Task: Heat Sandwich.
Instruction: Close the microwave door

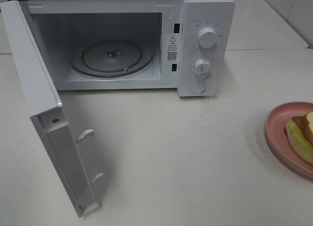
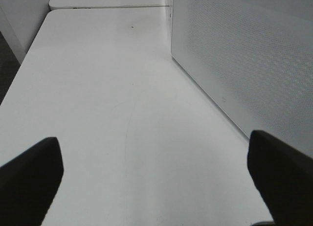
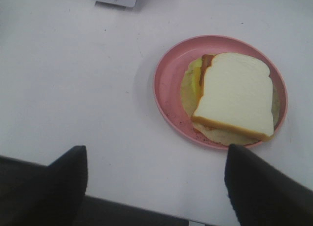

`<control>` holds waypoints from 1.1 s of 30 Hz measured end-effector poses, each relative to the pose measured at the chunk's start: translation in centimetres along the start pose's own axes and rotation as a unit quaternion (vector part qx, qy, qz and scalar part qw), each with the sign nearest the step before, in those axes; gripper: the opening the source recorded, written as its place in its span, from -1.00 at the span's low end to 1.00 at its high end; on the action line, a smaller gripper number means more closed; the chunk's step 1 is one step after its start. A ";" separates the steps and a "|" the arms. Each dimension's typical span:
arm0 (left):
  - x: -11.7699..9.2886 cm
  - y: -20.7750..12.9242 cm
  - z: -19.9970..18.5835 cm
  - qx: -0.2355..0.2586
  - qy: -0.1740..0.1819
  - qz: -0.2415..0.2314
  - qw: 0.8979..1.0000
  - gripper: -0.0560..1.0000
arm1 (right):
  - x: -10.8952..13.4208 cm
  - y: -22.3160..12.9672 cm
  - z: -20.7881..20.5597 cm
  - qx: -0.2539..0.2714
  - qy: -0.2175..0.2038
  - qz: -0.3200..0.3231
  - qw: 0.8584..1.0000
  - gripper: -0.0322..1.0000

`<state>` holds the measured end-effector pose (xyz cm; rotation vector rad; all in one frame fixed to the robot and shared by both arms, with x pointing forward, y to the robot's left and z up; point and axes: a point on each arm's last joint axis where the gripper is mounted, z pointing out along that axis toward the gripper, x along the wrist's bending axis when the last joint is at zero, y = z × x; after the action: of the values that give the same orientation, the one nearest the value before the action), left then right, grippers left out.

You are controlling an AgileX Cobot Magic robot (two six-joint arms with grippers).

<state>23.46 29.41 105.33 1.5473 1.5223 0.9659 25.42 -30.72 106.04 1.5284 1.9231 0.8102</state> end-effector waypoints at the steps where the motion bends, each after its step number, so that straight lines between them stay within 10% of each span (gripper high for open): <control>1: 0.0 0.0 0.0 0.000 0.000 0.000 1.000 0.93 | 0.0 0.0 0.0 0.000 0.000 0.000 1.000 0.51; 33: 0.0 0.0 0.0 0.000 0.000 0.000 1.000 0.93 | 0.3 -2.5 -1.0 -0.093 -0.058 0.082 0.991 0.51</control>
<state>23.46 29.41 105.33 1.5473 1.5223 0.9659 22.95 -30.97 104.84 1.5961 1.6074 0.9213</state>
